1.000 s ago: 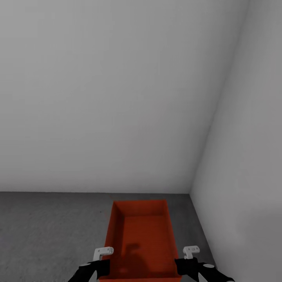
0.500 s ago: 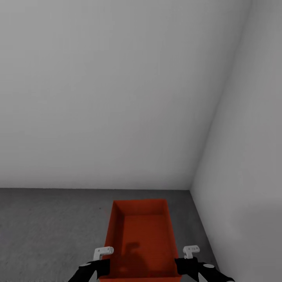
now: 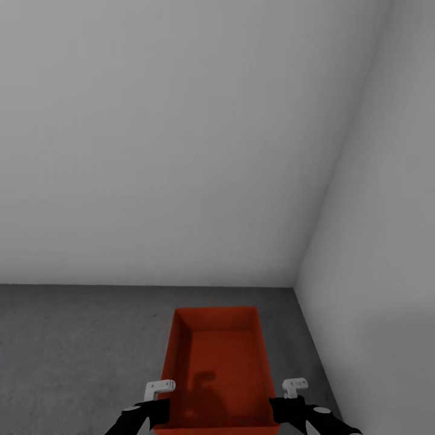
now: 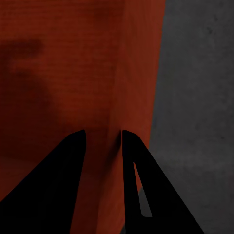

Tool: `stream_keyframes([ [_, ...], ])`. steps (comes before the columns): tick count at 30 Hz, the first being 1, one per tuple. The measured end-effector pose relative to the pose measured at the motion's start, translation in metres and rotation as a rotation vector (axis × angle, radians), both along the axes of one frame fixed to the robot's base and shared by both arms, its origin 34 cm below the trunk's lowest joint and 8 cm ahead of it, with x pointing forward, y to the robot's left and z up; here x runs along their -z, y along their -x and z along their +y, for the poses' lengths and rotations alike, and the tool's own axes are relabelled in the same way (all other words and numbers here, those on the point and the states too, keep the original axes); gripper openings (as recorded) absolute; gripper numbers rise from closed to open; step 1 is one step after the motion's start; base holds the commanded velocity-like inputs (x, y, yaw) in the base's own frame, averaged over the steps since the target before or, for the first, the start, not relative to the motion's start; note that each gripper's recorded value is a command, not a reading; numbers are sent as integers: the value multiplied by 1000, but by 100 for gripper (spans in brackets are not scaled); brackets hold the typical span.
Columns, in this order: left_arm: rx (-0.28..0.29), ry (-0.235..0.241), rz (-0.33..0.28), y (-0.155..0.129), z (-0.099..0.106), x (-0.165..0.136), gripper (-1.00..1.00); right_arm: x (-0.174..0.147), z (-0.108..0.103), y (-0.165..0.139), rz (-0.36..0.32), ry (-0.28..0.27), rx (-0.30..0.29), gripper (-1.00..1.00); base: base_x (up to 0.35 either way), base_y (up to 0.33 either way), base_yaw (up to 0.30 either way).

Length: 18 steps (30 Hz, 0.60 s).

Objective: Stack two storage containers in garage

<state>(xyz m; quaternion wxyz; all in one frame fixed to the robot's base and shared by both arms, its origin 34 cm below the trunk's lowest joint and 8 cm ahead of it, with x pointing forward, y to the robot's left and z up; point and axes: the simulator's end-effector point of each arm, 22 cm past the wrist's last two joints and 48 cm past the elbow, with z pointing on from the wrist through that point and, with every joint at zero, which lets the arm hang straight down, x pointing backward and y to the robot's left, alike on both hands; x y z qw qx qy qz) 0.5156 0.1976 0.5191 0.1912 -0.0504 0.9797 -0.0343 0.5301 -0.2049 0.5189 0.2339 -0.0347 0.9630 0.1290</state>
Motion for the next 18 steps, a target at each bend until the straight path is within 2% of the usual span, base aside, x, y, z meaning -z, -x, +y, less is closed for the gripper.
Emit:
stream_keyframes([
  [18, 0, 0, 31, 11, 0, 41, -100, 41, 0, 11, 31, 1, 0, -100, 0, 0, 0],
])
